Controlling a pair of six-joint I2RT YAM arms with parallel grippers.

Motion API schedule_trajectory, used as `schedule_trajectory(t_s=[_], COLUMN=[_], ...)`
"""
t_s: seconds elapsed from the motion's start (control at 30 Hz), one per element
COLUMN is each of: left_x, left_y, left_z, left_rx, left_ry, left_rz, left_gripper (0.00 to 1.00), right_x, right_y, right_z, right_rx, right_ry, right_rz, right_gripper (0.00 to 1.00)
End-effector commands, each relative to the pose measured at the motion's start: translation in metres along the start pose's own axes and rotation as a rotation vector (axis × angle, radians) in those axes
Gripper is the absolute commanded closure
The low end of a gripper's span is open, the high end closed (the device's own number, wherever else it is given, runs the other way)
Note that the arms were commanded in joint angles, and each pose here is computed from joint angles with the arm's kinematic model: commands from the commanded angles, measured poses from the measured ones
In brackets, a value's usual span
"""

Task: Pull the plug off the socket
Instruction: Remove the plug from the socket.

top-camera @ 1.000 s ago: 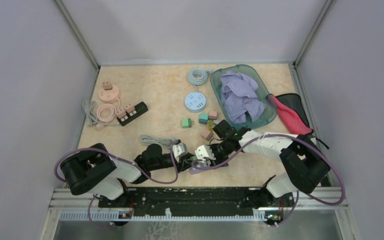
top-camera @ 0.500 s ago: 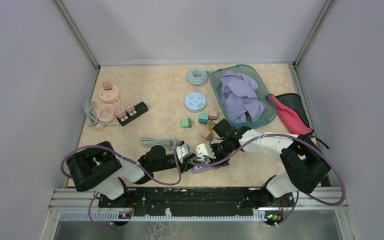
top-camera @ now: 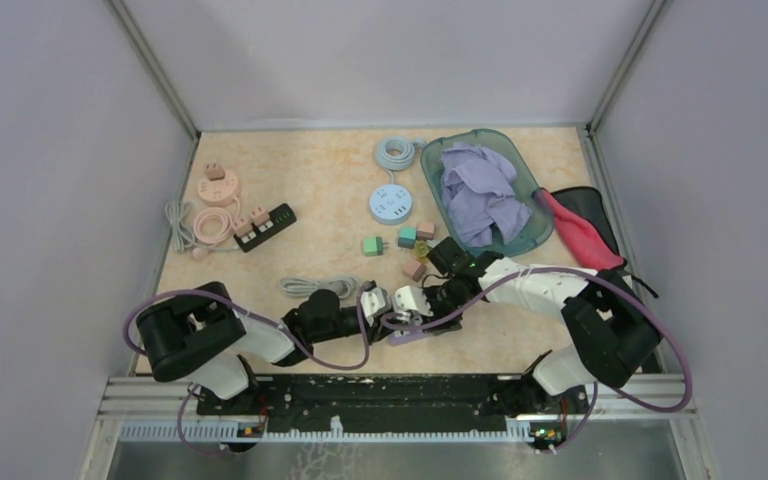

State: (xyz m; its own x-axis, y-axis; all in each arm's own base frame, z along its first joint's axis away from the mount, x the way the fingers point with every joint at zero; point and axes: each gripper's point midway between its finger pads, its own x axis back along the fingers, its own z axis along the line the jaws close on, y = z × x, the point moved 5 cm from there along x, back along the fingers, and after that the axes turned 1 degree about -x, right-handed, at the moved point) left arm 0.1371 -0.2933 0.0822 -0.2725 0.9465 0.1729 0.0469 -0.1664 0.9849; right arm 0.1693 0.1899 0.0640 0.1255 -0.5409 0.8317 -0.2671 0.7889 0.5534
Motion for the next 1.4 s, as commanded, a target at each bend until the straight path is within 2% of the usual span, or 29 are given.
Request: schedule_trajectory(t_s=[0.0,0.33,0.53,0.63,1.0,1.1,1.37], left_x=[0.001,0.028,0.037,0.033,-0.001,-0.005,-0.006], left_y=[0.026,0.021,0.021,0.022,0.024,0.025,0.032], left_z=[-0.003,-0.001,-0.006,-0.008,-0.011,-0.011,-0.009], left_rx=[0.01,0.021,0.024,0.008,-0.118,-0.112,-0.019], left_ry=[0.008,0.081,0.062,0.035,0.036,0.034,0.066], left_rz=[-0.116,-0.171,-0.198,-0.189,-0.043,-0.021,-0.059], left_gripper=[1.0,1.0,1.0,1.0,1.0,1.0,1.0], right_x=[0.006,0.005,0.004,0.003,0.003,0.003,0.003], right_y=[0.044,0.042,0.039,0.039,0.04,0.04,0.04], right_z=[-0.023,-0.026,-0.026,-0.026,-0.027,-0.027,-0.027], right_rx=[0.103,0.085,0.082,0.08,0.074,0.07,0.066], right_ry=[-0.063,-0.074,-0.072,-0.067,-0.064,-0.061,-0.063], right_rz=[-0.175,-0.155,-0.143,-0.143,-0.146,-0.149,-0.145], right_gripper=[1.0,1.0,1.0,1.0,1.0,1.0,1.0])
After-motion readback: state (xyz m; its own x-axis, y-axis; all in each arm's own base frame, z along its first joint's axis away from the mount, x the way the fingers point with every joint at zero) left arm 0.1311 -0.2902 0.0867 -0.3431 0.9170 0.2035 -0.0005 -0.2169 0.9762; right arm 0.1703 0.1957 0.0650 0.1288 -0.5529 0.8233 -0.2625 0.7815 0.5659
